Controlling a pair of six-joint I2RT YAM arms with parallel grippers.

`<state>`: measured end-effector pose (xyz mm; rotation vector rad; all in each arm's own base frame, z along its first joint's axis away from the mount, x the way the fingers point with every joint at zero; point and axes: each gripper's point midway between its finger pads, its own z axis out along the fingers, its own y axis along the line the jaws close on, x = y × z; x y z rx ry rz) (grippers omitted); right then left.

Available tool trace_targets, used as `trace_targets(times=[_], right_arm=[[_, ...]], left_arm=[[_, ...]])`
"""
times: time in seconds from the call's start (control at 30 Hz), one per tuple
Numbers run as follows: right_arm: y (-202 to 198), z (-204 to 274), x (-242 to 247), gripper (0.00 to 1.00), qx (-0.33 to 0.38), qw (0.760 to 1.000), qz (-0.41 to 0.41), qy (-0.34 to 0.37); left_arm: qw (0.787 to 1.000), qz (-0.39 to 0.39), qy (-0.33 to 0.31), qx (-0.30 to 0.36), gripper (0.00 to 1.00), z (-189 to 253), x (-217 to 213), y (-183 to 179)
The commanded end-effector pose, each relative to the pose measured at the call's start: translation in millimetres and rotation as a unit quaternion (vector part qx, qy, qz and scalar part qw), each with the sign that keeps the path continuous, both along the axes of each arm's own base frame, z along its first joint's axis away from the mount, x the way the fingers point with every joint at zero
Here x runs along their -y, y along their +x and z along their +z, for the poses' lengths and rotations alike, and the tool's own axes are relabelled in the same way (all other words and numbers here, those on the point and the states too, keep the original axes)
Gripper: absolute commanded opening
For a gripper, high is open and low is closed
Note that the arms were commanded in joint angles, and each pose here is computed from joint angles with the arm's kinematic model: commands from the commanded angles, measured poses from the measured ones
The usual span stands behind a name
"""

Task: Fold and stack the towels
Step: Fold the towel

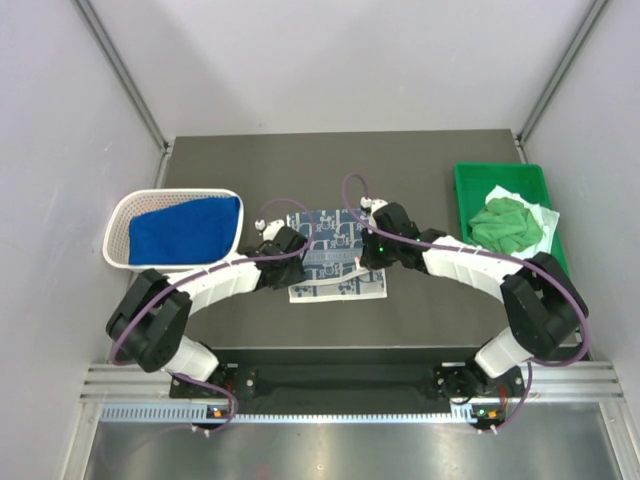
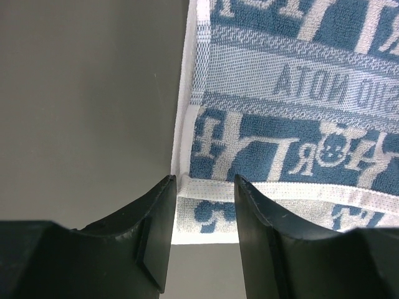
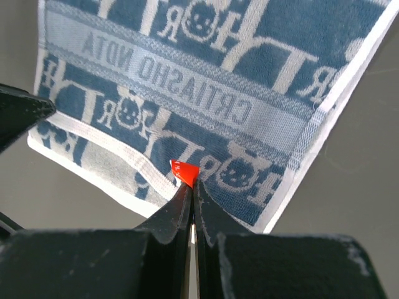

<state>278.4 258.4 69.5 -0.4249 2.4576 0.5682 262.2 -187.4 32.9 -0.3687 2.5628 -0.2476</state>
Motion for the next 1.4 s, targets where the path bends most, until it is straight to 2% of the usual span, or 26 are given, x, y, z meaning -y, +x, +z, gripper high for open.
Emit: trace_targets(times=[0.0, 0.4, 0.63, 0.73, 0.97, 1.13, 1.37], right_arm=[[8.8, 28.5, -15.5, 0.00, 0.033, 0.999, 0.012, 0.020], [16.8, 44.3, -18.2, 0.00, 0.048, 0.999, 0.009, 0.022], [16.0, 41.5, -18.2, 0.00, 0.046, 0.999, 0.008, 0.023], [14.8, 38.8, -17.6, 0.00, 0.043, 0.999, 0.008, 0.022], [14.0, 38.2, -17.3, 0.00, 0.042, 0.999, 0.008, 0.022], [12.2, 37.6, -15.5, 0.00, 0.042, 0.999, 0.008, 0.022], [9.3, 36.8, -11.0, 0.00, 0.042, 0.999, 0.004, 0.018]], left_arm=[[1.000, -0.001, -0.011, 0.009, 0.48, -0.5, 3.3, 5.6], [1.000, -0.004, -0.025, 0.004, 0.47, -2.2, 5.0, 6.4], [1.000, -0.010, -0.028, 0.006, 0.43, -0.1, 6.8, 5.9], [1.000, -0.010, -0.026, 0.005, 0.38, -0.2, 5.5, 5.6], [1.000, -0.013, -0.016, 0.009, 0.18, 0.0, 3.1, 6.4], [1.000, -0.018, -0.013, 0.015, 0.00, 6.2, 2.0, 8.4], [0.999, -0.037, -0.014, 0.025, 0.00, 24.5, 3.1, 7.5]])
